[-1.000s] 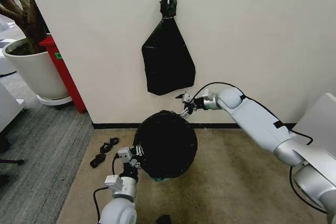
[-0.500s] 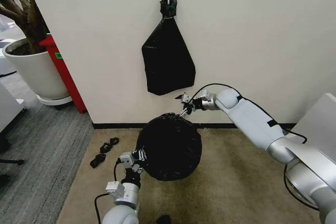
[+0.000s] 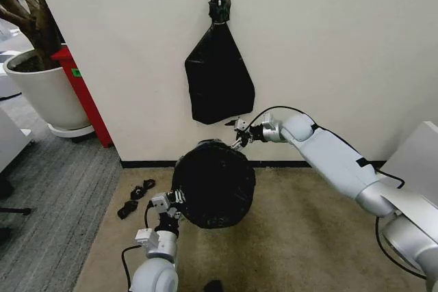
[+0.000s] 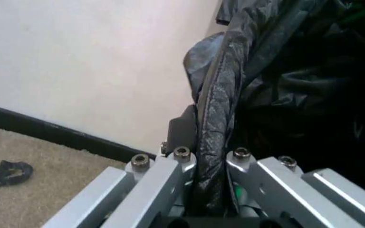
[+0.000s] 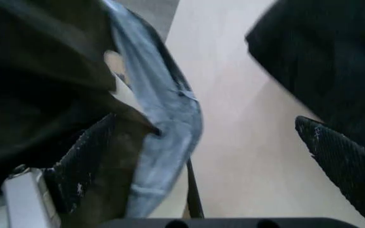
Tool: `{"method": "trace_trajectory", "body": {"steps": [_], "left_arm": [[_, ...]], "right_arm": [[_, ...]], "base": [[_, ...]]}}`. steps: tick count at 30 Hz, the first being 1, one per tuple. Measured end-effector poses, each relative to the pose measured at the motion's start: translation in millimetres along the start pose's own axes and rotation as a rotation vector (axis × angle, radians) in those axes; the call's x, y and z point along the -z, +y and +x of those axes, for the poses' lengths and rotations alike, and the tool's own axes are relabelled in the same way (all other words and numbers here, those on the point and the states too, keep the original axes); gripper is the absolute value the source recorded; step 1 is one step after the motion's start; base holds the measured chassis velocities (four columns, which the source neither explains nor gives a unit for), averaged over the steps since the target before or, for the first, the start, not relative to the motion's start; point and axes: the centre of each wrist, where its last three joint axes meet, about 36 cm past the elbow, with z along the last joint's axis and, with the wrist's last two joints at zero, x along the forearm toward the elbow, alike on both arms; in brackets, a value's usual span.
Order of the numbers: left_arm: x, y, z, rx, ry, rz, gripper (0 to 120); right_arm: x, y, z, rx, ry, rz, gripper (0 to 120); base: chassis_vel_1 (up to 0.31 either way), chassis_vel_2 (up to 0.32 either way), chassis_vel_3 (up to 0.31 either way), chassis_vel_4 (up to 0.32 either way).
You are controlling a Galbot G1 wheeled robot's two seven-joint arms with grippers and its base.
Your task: Place the garbage bag over the trash bin.
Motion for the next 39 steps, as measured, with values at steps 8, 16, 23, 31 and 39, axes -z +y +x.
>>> {"method": "trace_trajectory", "body": {"steps": [8, 16, 23, 31, 39], "left_arm": [[-12.2, 4.8, -6.7, 0.024, 0.024, -0.002, 1], [-20.0, 9.6, -11.9, 0.088, 0.061, 0.041, 1], [-8.8, -0.5, -17.0, 0.187, 0.127, 0.209, 1], [20.0, -23.0, -17.1, 0.240, 0.235, 0.389, 1], [31.8, -42.5, 1.5, 0.294, 0.426, 0.434, 1]], "right_arm": [[18.3, 1.8, 15.6, -0.038, -0.075, 0.012, 100], [27.0, 14.8, 45.5, -0.126, -0.177, -0.006, 100], [31.4, 90.1, 65.4, -0.520, -0.237, -0.194, 100], [81.2, 192.2, 64.9, -0.956, -0.039, -0.485, 100], [102.8, 265.3, 68.6, -0.946, -0.048, -0.534, 100]], "base": [[0.000, 0.000, 0.000, 0.000], [0.000, 0.000, 0.000, 0.000], [0.000, 0.000, 0.000, 0.000], [0.000, 0.000, 0.000, 0.000], [0.000, 0.000, 0.000, 0.000]]}}
